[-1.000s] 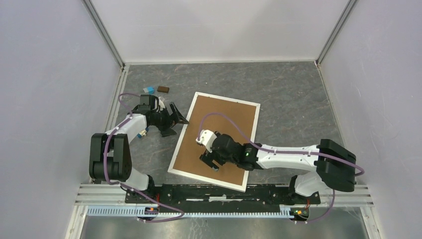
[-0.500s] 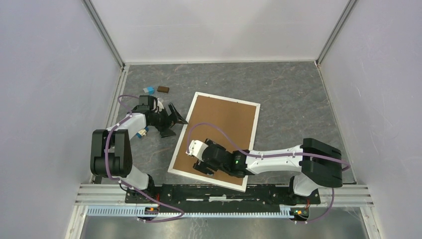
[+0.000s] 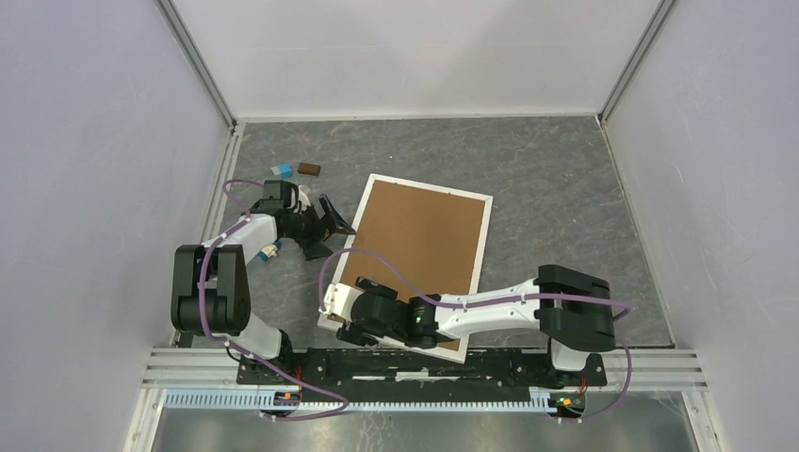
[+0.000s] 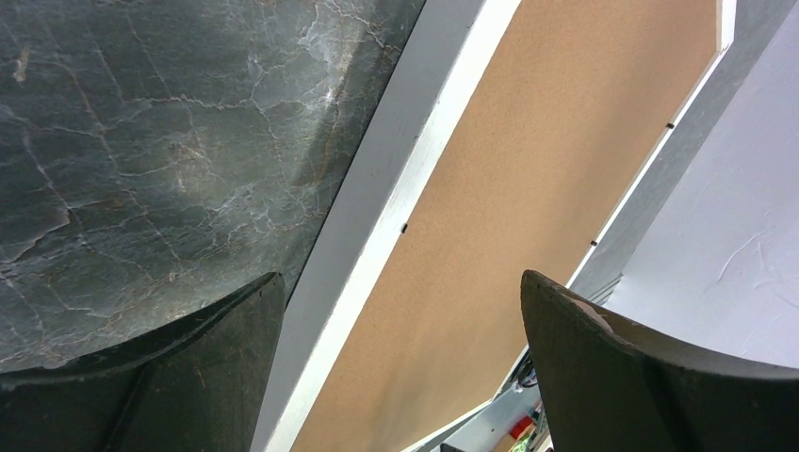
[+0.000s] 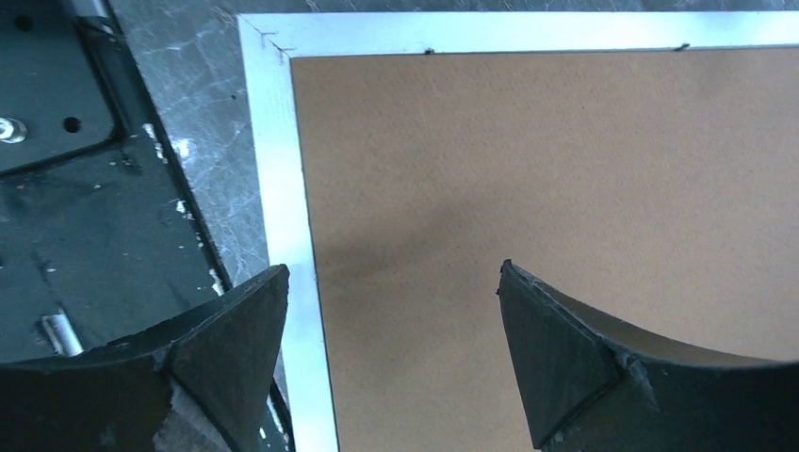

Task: Put the photo into the frame
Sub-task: Move the photo frame to the center of the board.

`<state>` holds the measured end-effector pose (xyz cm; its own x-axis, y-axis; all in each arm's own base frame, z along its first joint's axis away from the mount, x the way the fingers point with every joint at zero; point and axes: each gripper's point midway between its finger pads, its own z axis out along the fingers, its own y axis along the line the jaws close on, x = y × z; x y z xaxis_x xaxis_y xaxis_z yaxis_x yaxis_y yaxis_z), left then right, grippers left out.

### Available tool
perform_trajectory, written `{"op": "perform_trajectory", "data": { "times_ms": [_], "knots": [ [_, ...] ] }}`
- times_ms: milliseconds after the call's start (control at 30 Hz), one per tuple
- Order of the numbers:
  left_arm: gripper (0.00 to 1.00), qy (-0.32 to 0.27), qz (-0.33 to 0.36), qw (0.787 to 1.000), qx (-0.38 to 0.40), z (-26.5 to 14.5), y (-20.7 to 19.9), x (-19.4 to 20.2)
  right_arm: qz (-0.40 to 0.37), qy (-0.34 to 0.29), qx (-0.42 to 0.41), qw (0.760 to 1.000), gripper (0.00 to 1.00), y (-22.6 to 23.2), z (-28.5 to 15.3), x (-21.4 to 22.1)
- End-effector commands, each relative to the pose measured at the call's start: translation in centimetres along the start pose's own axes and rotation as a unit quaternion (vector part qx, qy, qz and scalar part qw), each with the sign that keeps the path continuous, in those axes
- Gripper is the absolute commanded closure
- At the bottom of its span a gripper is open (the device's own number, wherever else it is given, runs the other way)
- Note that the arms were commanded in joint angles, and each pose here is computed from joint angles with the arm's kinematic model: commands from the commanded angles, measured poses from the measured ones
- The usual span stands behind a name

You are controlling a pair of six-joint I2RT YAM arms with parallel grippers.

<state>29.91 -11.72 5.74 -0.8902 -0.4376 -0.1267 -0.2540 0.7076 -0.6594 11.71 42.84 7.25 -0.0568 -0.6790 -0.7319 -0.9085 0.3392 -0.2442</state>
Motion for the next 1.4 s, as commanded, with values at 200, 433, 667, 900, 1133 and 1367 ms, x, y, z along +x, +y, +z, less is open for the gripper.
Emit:
{"op": "perform_trajectory", "data": {
  "times_ms": [200,433,667,900,1133,1367],
  "knots": [
    [0.0,-0.003,-0.001,1.0,0.018,-0.1,-0.6,-0.2,-0.024,0.002,0.022,0.999,0.14,-0.3,1.0,-1.5],
    [0.0,-0.003,-0.002,1.0,0.018,-0.1,-0.6,-0.2,-0.03,0.011,0.032,0.999,0.13,0.0,1.6,-1.3],
    [0.0,-0.004,-0.001,1.0,0.017,-0.1,-0.6,-0.2,-0.036,0.042,0.081,0.995,0.14,-1.6,1.3,0.6],
    [0.0,-0.004,-0.001,1.0,0.016,-0.1,-0.5,-0.2,-0.002,0.048,0.137,0.989,0.17,-3.4,0.2,1.4],
    [0.0,-0.006,0.0,1.0,0.013,-0.1,-0.4,-0.2,0.019,0.037,0.189,0.981,0.17,-5.0,-0.6,0.6],
    [0.0,-0.009,0.001,1.0,0.009,-0.2,-0.3,-0.3,0.026,0.004,0.223,0.974,0.18,-6.6,-2.7,-1.7]
  ]
}}
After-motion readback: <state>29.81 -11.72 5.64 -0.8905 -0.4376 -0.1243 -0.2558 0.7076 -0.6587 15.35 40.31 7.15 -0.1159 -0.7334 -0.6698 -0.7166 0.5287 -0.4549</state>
